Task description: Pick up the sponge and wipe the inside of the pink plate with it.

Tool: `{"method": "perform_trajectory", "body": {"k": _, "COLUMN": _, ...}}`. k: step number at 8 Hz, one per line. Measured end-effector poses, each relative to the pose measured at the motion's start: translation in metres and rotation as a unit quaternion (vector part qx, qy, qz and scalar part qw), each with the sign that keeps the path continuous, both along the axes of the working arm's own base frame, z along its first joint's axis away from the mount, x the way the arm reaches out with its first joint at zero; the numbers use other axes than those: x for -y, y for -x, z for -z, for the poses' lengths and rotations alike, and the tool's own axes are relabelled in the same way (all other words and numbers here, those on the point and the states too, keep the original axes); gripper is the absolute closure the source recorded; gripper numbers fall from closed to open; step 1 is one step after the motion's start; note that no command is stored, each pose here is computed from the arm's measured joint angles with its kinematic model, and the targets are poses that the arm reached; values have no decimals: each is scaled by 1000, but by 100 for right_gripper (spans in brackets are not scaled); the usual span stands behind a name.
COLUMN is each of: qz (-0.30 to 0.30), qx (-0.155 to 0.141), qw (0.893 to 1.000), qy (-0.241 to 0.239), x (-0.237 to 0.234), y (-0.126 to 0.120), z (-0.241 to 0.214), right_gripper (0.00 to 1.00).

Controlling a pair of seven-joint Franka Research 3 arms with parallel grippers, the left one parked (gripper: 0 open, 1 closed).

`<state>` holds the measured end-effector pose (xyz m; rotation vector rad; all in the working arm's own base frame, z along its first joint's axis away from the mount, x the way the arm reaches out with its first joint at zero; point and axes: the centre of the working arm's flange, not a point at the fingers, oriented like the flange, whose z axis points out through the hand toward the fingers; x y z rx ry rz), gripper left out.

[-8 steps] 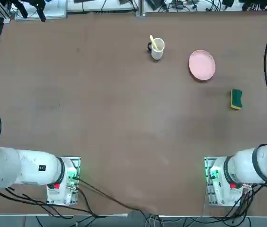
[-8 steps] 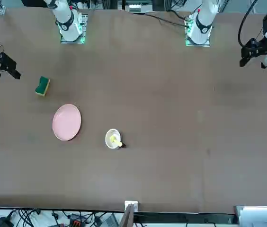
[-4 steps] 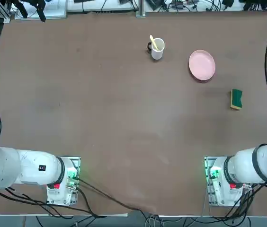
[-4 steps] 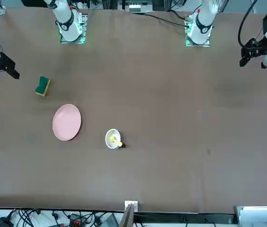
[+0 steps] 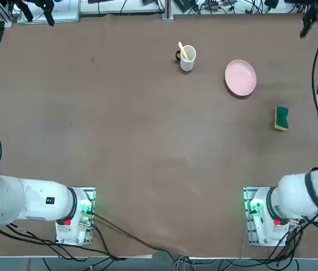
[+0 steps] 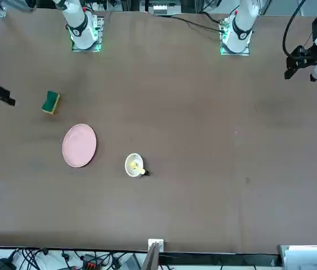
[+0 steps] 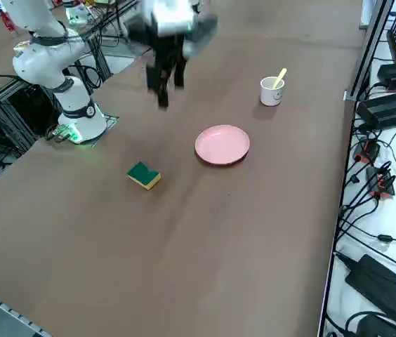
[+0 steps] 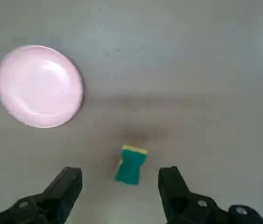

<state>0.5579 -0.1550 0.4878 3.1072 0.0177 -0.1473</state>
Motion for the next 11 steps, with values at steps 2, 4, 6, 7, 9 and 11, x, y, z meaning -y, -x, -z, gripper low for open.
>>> {"method": "perform_trajectory", "body": {"k": 2, "qz": 6, "qx": 1, "qw": 1000, "qy": -3, "x": 33, "y": 19, "z": 64, "right_gripper": 0}}
{"method": "perform_trajectory", "body": {"k": 4, "qz": 12, "qx": -13, "qw": 1000, "qy": -10, "x": 33, "y": 47, "z": 129, "right_gripper": 0}}
{"method": "perform_trajectory", "body": {"k": 6, "qz": 20, "qx": -39, "qw": 999, "qy": -21, "x": 30, "y": 82, "z": 182, "right_gripper": 0}}
{"method": "perform_trajectory", "body": {"k": 7, "qz": 27, "qx": -56, "qw": 998, "qy": -27, "x": 31, "y": 98, "z": 200, "right_gripper": 0}}
{"method": "perform_trajectory", "body": {"k": 9, "qz": 46, "qx": -79, "qw": 995, "qy": -37, "x": 40, "y": 123, "z": 221, "right_gripper": 1}}
{"method": "perform_trajectory", "body": {"k": 11, "qz": 53, "qx": -86, "qw": 994, "qy": -41, "x": 44, "y": 132, "z": 236, "right_gripper": 3}}
